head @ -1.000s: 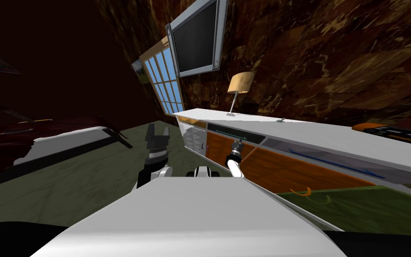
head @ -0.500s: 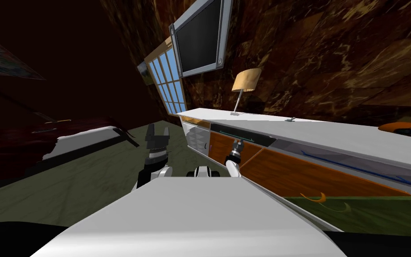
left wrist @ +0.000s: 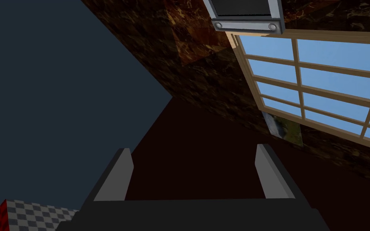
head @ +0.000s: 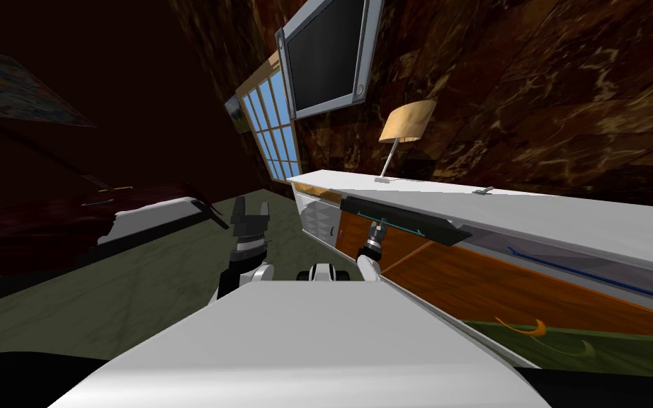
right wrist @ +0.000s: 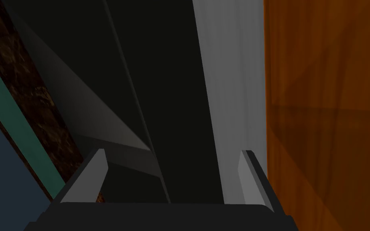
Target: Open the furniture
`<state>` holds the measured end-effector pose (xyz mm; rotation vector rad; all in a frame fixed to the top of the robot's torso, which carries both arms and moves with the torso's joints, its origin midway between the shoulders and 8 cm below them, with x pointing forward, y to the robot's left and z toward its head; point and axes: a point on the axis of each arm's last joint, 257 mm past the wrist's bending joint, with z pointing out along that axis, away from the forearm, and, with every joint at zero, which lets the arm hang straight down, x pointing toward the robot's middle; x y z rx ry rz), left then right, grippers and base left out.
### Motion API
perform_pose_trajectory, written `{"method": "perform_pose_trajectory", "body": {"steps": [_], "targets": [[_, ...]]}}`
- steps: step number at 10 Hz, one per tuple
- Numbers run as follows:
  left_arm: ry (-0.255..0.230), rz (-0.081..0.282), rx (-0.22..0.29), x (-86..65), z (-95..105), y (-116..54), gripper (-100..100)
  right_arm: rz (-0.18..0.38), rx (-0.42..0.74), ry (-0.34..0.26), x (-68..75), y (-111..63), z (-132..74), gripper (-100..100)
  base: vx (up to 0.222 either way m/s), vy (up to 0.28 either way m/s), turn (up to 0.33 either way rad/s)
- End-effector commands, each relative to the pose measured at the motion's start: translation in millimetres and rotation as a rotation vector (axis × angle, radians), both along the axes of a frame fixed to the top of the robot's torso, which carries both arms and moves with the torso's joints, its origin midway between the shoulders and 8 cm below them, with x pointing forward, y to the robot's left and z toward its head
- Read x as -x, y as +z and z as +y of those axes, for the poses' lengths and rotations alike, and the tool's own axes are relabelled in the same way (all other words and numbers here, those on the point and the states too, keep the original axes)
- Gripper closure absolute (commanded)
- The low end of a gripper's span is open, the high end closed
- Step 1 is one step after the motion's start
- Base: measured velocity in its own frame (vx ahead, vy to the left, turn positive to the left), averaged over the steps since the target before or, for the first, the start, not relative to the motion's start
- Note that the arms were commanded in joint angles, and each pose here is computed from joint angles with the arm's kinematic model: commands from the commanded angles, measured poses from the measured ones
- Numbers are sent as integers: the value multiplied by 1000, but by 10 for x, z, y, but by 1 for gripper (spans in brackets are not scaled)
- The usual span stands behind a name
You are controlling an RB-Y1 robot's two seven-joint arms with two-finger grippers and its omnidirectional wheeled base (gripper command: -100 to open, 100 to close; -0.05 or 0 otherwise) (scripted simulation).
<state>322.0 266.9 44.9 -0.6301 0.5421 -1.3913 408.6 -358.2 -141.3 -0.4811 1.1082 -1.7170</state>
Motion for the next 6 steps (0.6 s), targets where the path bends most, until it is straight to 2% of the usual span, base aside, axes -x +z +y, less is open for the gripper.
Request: {"method": "perform_pose_trajectory", "body": {"steps": [1,2,3,4,5,6], "targets": [[0,0,0,0,0,0,0,2,-5,0,-69,63,-39,-100,5,-24,-64],[0,0,0,0,0,0,0,2,-8,2,-101,93,-50,-100,26,-31,-41],[0,0,0,0,0,0,0,19,-11,1,-63,-1,-30,-100,4,-6,-10],[0,0,0,0,0,0,0,2,-12,5,-148,140,-65,100,12,-13,-38],[0,0,0,0,0,0,0,2,-2,-2,-37,33,-28,100,2,6,67],[0,0,0,0,0,0,0,2,0,-3,-5,4,-16,100,-19,23,58]]}}
